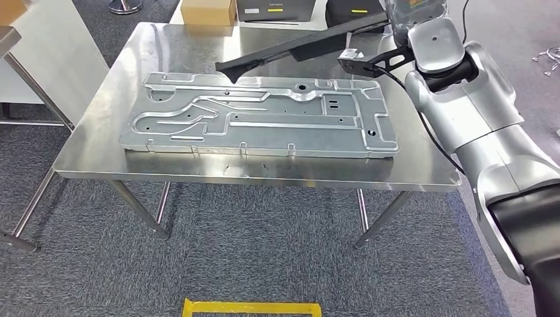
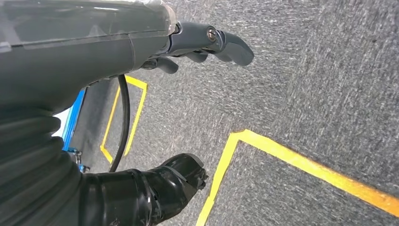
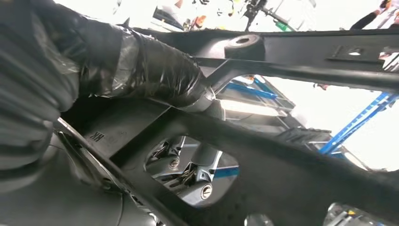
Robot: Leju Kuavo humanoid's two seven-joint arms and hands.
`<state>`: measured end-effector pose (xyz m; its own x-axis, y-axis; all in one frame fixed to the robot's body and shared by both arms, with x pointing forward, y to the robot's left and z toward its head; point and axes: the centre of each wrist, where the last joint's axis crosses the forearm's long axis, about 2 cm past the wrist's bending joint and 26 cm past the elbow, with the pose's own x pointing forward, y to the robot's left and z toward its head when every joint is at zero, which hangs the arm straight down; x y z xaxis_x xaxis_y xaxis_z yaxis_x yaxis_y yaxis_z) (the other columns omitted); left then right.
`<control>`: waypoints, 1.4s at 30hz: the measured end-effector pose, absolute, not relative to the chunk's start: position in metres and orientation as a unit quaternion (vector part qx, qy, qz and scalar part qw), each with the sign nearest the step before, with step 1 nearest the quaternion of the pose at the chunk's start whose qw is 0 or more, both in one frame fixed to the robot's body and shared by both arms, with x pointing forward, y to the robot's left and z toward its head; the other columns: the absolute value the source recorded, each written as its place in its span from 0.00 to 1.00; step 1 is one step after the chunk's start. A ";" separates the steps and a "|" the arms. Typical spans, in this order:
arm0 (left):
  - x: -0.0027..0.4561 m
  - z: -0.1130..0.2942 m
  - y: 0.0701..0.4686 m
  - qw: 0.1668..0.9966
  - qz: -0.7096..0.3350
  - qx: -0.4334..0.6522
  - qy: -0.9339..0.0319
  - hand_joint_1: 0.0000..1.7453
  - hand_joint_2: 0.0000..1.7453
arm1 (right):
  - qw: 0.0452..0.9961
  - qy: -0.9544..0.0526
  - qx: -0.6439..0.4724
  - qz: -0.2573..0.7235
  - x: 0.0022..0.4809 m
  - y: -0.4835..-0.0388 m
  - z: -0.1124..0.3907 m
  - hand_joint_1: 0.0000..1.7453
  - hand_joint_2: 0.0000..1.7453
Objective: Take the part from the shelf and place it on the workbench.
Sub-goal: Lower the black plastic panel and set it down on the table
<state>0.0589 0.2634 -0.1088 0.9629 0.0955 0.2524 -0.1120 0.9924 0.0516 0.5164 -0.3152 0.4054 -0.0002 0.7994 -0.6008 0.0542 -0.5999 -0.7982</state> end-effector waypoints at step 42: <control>0.061 -0.108 0.261 0.988 0.047 0.031 -0.145 0.00 1.00 | 0.369 -0.368 -0.591 0.616 0.502 -0.358 0.320 1.00 1.00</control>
<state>0.0613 0.2607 -0.1083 0.9536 0.0845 0.2891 -0.1027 0.9935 0.0484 0.5025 -0.3576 0.3198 -0.0304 0.8895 -0.4558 -0.0193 -0.4565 -0.8895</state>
